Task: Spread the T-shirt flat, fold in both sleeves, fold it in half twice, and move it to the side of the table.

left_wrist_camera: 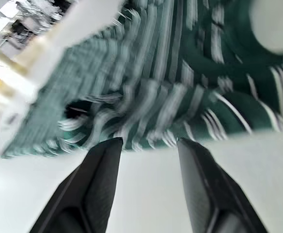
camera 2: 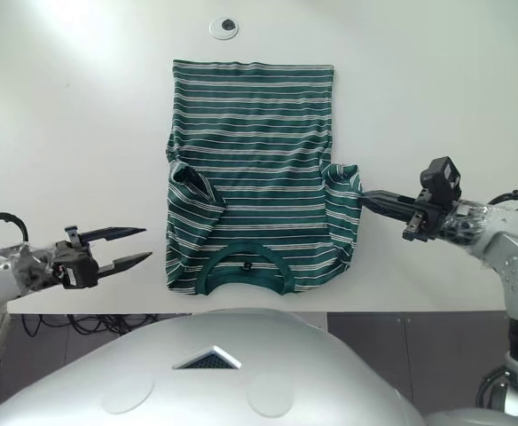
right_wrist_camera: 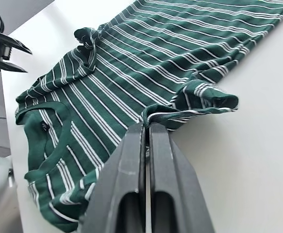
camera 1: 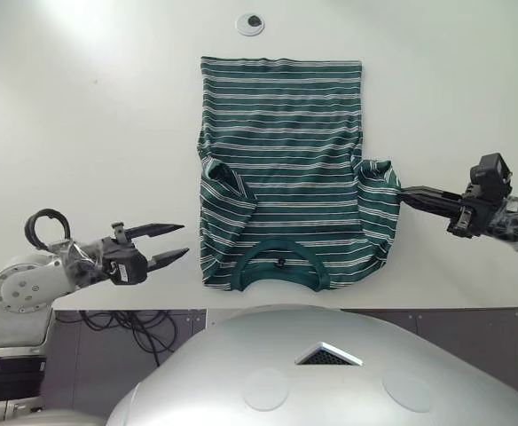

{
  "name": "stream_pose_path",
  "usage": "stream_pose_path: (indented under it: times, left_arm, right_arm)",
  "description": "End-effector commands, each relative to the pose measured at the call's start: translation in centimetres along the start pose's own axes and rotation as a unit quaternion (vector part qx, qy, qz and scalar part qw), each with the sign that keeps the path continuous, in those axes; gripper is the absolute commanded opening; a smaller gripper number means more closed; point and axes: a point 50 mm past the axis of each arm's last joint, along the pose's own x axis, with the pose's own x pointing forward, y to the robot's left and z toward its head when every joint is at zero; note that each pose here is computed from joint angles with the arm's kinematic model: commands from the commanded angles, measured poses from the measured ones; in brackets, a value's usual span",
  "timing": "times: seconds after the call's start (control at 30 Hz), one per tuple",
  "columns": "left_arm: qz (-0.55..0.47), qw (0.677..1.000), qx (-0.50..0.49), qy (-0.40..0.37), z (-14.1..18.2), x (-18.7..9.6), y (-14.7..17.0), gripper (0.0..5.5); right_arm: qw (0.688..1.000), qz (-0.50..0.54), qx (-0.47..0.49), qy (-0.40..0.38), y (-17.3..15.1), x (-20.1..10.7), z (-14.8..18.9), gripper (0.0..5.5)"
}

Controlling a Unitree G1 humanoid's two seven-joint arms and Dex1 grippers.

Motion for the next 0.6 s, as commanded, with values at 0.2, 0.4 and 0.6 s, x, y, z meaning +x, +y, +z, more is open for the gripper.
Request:
stream_pose_path:
  times: [0.2, 0.4, 0.6]
  left_arm:
    - [-0.069, 0.993, 0.085, 0.032, -2.0, 1.5, -2.0, 2.02]
    - [-0.07, 0.992, 0.102, -0.011, -1.5, 3.0, -2.8, 2.02]
    - [-0.086, 0.99, 0.106, -0.018, -1.7, 3.7, -3.3, 2.02]
  right_arm:
    - [0.998, 0.059, -0.019, 0.009, 1.2, 3.2, -0.3, 0.02]
    - [0.996, 0.086, -0.023, 0.017, 2.0, 5.4, -0.3, 0.02]
    - [0.993, 0.112, -0.025, -0.003, 3.0, 7.1, 0.9, 0.02]
